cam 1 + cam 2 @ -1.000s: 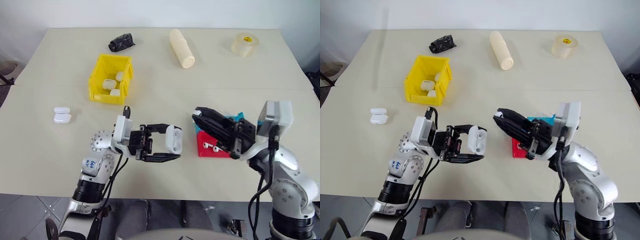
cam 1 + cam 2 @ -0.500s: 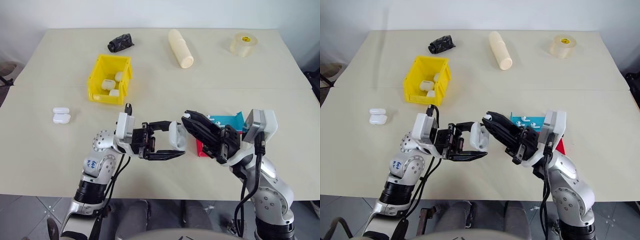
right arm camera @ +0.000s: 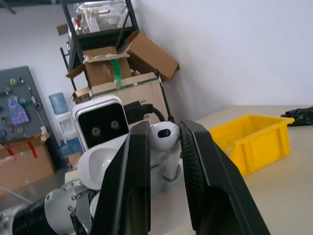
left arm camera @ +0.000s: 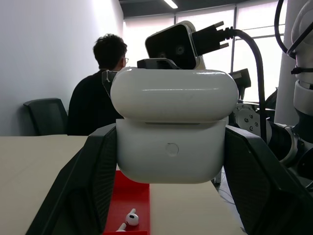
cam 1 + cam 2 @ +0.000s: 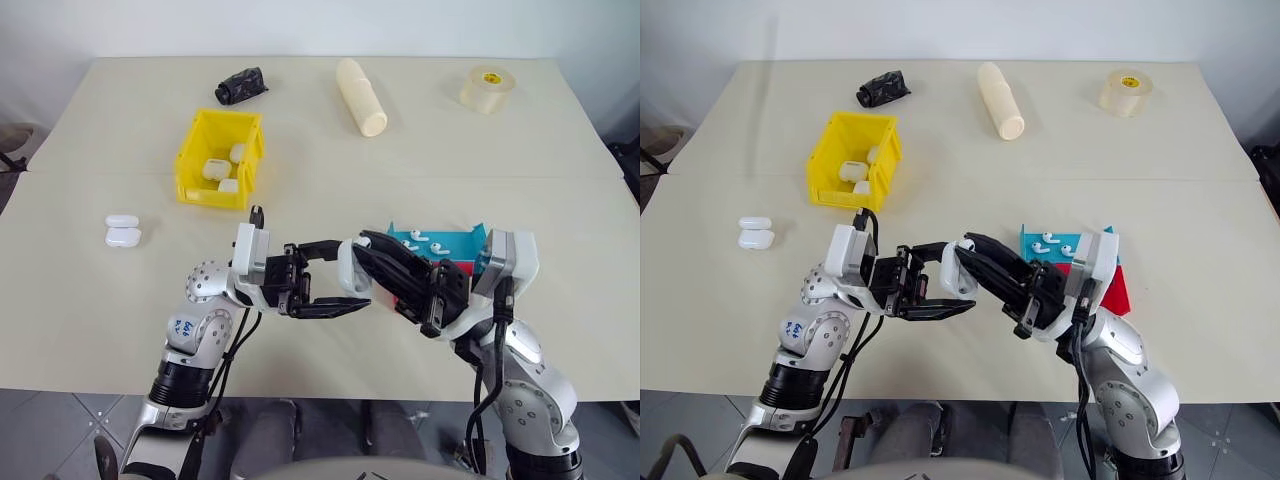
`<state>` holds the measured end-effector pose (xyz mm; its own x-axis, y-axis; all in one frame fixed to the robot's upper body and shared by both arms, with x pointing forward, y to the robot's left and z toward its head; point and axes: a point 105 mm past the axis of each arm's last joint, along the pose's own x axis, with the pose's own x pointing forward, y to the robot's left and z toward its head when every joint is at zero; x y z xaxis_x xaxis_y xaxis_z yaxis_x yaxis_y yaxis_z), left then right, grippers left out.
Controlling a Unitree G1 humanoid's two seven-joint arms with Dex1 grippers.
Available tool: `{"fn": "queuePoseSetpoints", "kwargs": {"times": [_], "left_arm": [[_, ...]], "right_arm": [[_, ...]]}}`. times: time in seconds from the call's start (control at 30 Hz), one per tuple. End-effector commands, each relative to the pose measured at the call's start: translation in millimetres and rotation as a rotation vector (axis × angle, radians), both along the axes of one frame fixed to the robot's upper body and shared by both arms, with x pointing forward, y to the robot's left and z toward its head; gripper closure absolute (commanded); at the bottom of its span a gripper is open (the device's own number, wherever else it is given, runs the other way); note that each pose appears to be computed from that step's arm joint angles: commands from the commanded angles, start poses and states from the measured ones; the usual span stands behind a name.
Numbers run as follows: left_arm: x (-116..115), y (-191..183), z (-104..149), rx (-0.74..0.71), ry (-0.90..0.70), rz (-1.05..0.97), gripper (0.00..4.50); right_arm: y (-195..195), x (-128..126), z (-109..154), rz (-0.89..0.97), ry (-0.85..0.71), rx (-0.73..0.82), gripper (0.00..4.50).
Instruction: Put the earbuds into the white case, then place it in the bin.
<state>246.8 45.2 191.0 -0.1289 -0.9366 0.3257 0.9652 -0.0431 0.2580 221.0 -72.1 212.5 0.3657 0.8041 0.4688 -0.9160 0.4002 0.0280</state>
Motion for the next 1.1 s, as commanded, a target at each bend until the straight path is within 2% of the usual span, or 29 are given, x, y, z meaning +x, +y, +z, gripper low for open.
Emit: {"fn": "queuePoseSetpoints", "kwargs": {"times": [0.03, 0.43, 0.6, 0.97, 1.0, 1.1], "left_arm": [[-6.0, -2.2, 14.9, -0.045, -0.048, -0.028, 1.7], [-6.4, -4.5, 20.5, -0.061, -0.055, -0.04, 1.7], [-6.5, -5.8, 21.5, -0.066, -0.057, -0.041, 1.7], [-5.7, -6.4, 21.1, -0.066, -0.06, -0.04, 1.7], [-5.4, -6.0, 20.5, -0.065, -0.058, -0.038, 1.7], [-4.6, -4.3, 18.5, -0.059, -0.056, -0.031, 1.7]], "right_arm": [[4.2, -3.8, -9.1, 0.015, -0.026, -0.047, 4.0], [6.7, -0.3, -22.3, -0.009, -0.078, -0.102, 4.0], [9.0, -4.3, -27.1, 0.051, -0.024, -0.095, 4.0], [0.6, -2.0, -15.0, 0.034, -0.063, -0.103, 0.23], [-3.4, -0.9, -13.4, 0.021, -0.07, -0.108, 0.03], [-16.0, 3.0, -10.1, -0.025, -0.076, -0.122, 0.03]]}}
